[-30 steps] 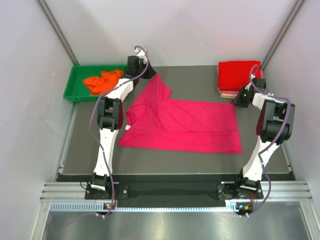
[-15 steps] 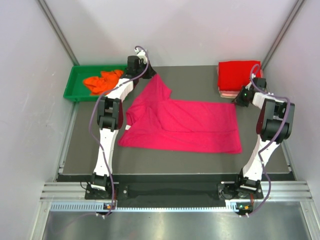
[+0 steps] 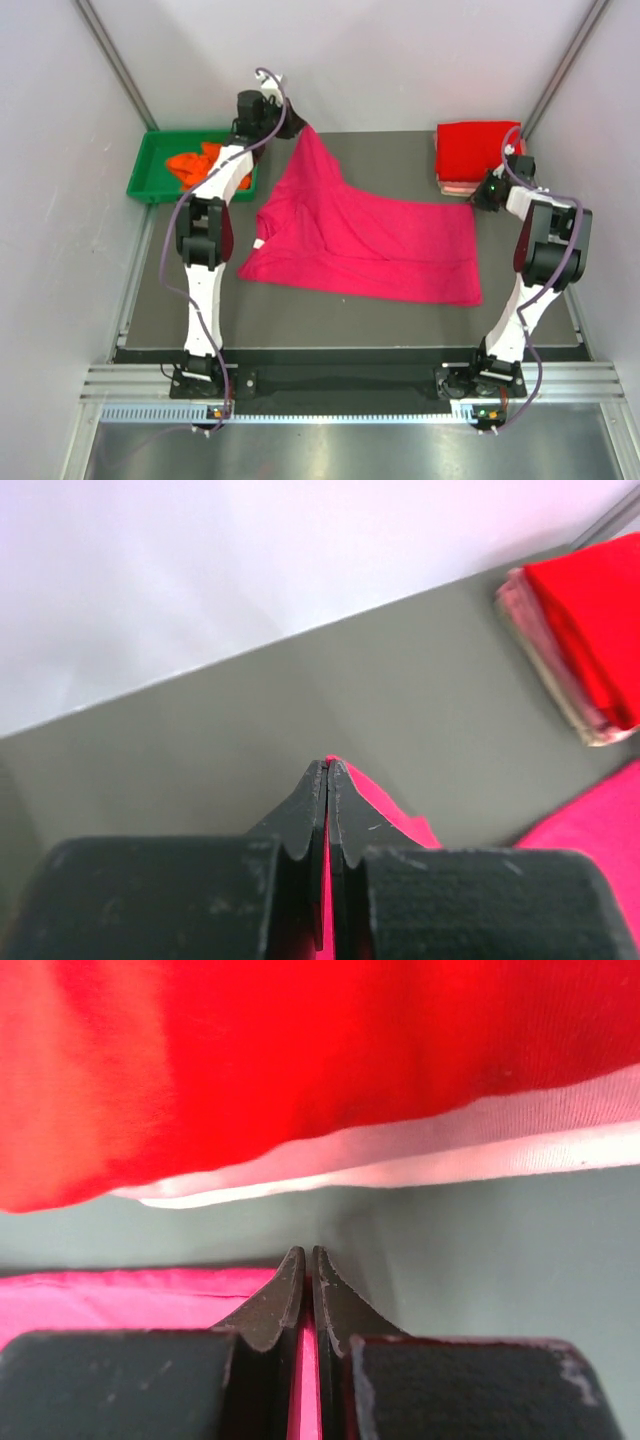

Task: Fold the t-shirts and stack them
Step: Fold the tshirt

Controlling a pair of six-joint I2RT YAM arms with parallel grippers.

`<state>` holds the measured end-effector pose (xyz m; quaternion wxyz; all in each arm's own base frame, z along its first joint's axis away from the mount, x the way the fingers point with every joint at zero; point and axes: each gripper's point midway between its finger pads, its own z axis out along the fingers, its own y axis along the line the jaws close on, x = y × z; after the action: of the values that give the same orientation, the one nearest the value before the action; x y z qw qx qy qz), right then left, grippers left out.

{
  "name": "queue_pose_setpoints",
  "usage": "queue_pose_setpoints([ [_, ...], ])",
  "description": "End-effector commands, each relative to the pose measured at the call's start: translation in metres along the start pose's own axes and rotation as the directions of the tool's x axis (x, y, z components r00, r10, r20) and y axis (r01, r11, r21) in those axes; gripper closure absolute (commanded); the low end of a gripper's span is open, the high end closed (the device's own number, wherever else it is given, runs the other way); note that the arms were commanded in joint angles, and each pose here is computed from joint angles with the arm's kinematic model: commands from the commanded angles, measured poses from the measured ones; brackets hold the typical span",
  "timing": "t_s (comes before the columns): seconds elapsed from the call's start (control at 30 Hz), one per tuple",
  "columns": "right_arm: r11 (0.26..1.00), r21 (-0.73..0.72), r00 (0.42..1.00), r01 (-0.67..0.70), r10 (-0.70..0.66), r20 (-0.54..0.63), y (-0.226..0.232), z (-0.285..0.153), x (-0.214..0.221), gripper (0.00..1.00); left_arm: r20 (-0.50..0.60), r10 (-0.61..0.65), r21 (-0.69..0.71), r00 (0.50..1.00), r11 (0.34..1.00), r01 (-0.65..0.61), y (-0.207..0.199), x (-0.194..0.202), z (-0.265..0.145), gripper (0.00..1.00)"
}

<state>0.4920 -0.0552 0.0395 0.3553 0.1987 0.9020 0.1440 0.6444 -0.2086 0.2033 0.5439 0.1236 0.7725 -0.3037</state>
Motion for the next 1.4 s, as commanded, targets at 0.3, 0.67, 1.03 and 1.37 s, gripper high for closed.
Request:
queue_pose_setpoints([
  [0.3,0.995,-0.075,0.965,0.060,-0.039,0.259,0.023,-0.045,-0.042,1.00,0.034,0.100,0.035,0.994,0.994,-0.101,-0.017,-0.029,-0.051,1.00],
  [0.67,0.983,-0.099,0.887,0.157,-0.097,0.451,0.034,-0.069,-0.064,1.00,0.023,0.024,0.146,0.999,0.989,-0.028,-0.005,0.001,-0.008,1.00],
  [1.03,0.986,-0.062,0.889,0.152,-0.109,0.445,0.020,-0.067,-0.057,1.00,-0.021,0.037,0.236,0.999,0.971,-0.031,-0.022,0.020,-0.021,1.00],
  [1.37,0.983,-0.129,0.898,0.128,-0.060,0.435,0.026,-0.061,-0.045,1.00,-0.031,0.031,0.189,0.999,0.982,-0.024,-0.019,0.021,-0.050,1.00],
])
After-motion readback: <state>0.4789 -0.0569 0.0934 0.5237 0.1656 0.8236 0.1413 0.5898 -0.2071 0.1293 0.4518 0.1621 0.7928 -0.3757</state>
